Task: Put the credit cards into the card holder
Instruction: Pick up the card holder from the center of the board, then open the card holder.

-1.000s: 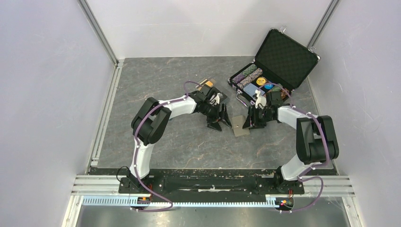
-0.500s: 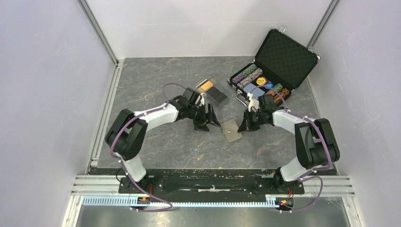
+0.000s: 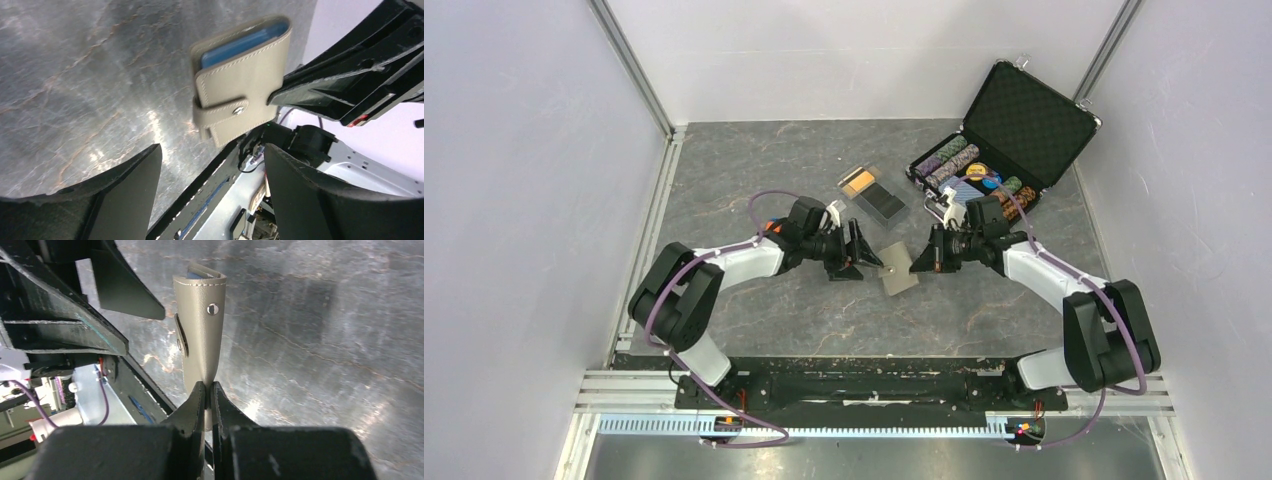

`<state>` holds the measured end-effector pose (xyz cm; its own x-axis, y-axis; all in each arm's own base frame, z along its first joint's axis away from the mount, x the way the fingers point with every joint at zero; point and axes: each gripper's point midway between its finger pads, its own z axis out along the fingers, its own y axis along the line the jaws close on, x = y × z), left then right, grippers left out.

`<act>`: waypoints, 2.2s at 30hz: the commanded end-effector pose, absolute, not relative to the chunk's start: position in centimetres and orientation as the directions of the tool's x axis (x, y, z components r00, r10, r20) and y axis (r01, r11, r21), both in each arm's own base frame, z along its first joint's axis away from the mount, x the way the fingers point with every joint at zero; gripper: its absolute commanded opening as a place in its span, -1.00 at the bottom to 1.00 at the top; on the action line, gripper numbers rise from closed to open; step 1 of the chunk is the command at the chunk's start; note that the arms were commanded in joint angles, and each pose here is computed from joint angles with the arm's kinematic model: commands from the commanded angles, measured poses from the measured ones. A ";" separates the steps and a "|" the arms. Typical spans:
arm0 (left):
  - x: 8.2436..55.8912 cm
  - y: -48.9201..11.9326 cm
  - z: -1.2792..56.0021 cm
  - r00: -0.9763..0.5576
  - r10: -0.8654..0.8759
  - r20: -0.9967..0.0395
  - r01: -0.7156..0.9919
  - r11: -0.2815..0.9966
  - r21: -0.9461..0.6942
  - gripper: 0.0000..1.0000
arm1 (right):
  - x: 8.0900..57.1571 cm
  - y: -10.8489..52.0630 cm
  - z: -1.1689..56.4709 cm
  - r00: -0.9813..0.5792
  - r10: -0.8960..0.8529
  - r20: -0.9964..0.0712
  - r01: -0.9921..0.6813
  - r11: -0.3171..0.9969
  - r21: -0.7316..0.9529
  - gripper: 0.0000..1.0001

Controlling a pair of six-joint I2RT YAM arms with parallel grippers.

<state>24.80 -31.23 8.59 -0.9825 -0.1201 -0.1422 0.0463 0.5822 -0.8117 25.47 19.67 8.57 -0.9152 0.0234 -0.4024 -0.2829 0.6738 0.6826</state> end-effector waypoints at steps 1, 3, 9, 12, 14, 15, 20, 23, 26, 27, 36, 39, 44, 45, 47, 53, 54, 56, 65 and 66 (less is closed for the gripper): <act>25.4 -32.6 11.6 -0.977 -0.122 -0.176 0.099 0.471 -0.877 0.62 | 25.4 21.7 11.9 -0.898 0.075 -0.434 -0.316 0.578 0.753 -1.00; 25.5 -32.9 11.9 -0.976 -0.125 -0.176 0.106 0.438 -0.893 0.62 | 25.0 22.3 12.4 -0.899 0.091 -0.429 -0.315 0.546 0.776 -1.00; 25.3 -33.4 11.8 -0.982 -0.108 -0.156 0.100 0.398 -0.912 0.36 | 24.1 23.4 13.5 -0.899 0.140 -0.414 -0.305 0.478 0.824 -1.00; 25.3 -33.4 12.3 -0.980 -0.115 -0.164 0.110 0.375 -0.921 -0.04 | 23.7 23.6 13.3 -0.905 0.136 -0.404 -0.300 0.471 0.830 -1.00; 25.3 -33.3 12.6 -0.979 -0.122 -0.165 0.110 0.367 -0.924 -0.27 | 23.6 23.7 13.2 -0.907 0.131 -0.400 -0.298 0.470 0.831 -1.00; 25.3 -33.3 12.6 -0.979 -0.122 -0.166 0.111 0.365 -0.924 -0.40 | 23.5 23.8 13.2 -0.907 0.129 -0.401 -0.300 0.470 0.830 -1.00; 24.8 -32.9 12.9 -0.977 -0.134 -0.166 0.109 0.356 -0.928 -0.95 | 23.7 23.8 12.9 -0.904 0.128 -0.408 -0.303 0.480 0.823 -0.80; 24.3 -32.6 13.3 -0.976 -0.133 -0.172 0.115 0.351 -0.929 -0.96 | 24.0 23.7 13.0 -0.896 0.132 -0.425 -0.313 0.491 0.813 -0.29; 23.6 -32.2 14.1 -0.973 -0.129 -0.192 0.139 0.338 -0.931 -0.95 | 24.3 23.7 13.0 -0.892 0.130 -0.434 -0.321 0.495 0.808 0.11; 23.4 -32.1 14.3 -0.972 -0.126 -0.198 0.147 0.334 -0.931 -0.95 | 24.3 23.7 12.9 -0.893 0.127 -0.432 -0.320 0.495 0.808 0.19; 22.4 -32.1 16.6 -0.966 -0.114 -0.234 0.198 0.259 -0.945 -0.96 | 23.6 25.1 14.0 -0.906 0.095 -0.413 -0.353 0.370 0.860 -0.15; 22.4 -31.9 16.4 -0.966 -0.118 -0.232 0.194 0.268 -0.944 -0.85 | 23.1 25.7 14.9 -0.905 0.088 -0.416 -0.368 0.327 0.870 -0.95; 22.4 -30.8 15.3 -0.960 -0.109 -0.259 0.197 0.396 -0.897 -0.11 | 23.2 25.5 14.5 -0.895 0.075 -0.439 -0.377 0.399 0.836 -1.00; 22.6 -30.3 15.1 -0.950 -0.104 -0.294 0.218 0.453 -0.864 0.03 | 23.2 25.3 14.2 -0.896 0.069 -0.439 -0.371 0.427 0.825 -1.00; 22.4 -28.4 13.9 -0.947 -0.076 -0.312 0.209 0.592 -0.778 0.16 | 23.1 25.1 13.5 -0.895 0.056 -0.442 -0.365 0.478 0.799 -1.00; 20.9 -24.0 12.6 -0.928 -0.017 -0.371 0.214 0.794 -0.570 0.20 | 22.3 26.4 11.8 -0.906 0.021 -0.423 -0.342 0.551 0.761 -1.00; 20.6 -23.7 12.6 -0.927 -0.009 -0.374 0.217 0.802 -0.557 0.20 | 22.1 26.9 11.8 -0.908 0.012 -0.420 -0.344 0.552 0.760 -1.00; 20.3 -23.0 12.7 -0.926 0.000 -0.378 0.213 0.826 -0.522 0.19 | 21.7 28.0 11.9 -0.908 -0.008 -0.419 -0.353 0.551 0.756 -1.00; 18.7 -22.3 12.2 -0.919 0.062 -0.389 0.227 0.891 -0.394 0.18 | 21.3 33.1 13.2 -0.905 -0.090 -0.416 -0.402 0.500 0.767 -1.00; 18.6 -22.5 12.1 -0.920 0.065 -0.387 0.229 0.891 -0.393 0.18 | 21.2 33.7 13.3 -0.904 -0.100 -0.415 -0.407 0.495 0.768 -1.00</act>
